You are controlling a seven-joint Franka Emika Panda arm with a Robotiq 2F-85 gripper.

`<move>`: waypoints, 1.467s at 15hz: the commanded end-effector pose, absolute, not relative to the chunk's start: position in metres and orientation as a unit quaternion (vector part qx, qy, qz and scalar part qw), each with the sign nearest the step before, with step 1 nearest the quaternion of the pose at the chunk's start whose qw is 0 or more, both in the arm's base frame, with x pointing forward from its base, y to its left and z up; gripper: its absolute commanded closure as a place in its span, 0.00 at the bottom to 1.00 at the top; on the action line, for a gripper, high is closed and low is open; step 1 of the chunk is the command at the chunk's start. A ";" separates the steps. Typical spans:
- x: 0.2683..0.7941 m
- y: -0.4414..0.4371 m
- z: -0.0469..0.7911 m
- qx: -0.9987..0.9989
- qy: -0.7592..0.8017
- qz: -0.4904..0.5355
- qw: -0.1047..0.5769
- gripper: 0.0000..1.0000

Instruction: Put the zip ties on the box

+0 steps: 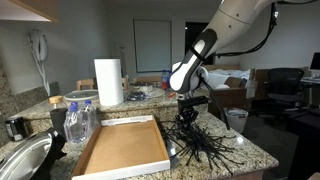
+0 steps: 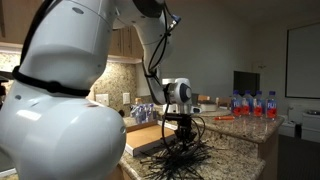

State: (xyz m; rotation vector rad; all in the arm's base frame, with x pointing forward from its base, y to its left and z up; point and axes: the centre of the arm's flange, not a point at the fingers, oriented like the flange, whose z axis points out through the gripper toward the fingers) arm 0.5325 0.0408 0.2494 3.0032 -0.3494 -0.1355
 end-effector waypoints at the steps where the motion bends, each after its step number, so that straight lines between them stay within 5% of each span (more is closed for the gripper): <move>1: 0.526 0.047 0.280 0.991 -0.117 -0.016 0.062 0.91; 21: 0.499 0.081 0.389 0.992 -0.075 0.099 0.026 0.91; 22: 0.498 0.080 0.382 0.993 -0.073 0.089 0.027 0.66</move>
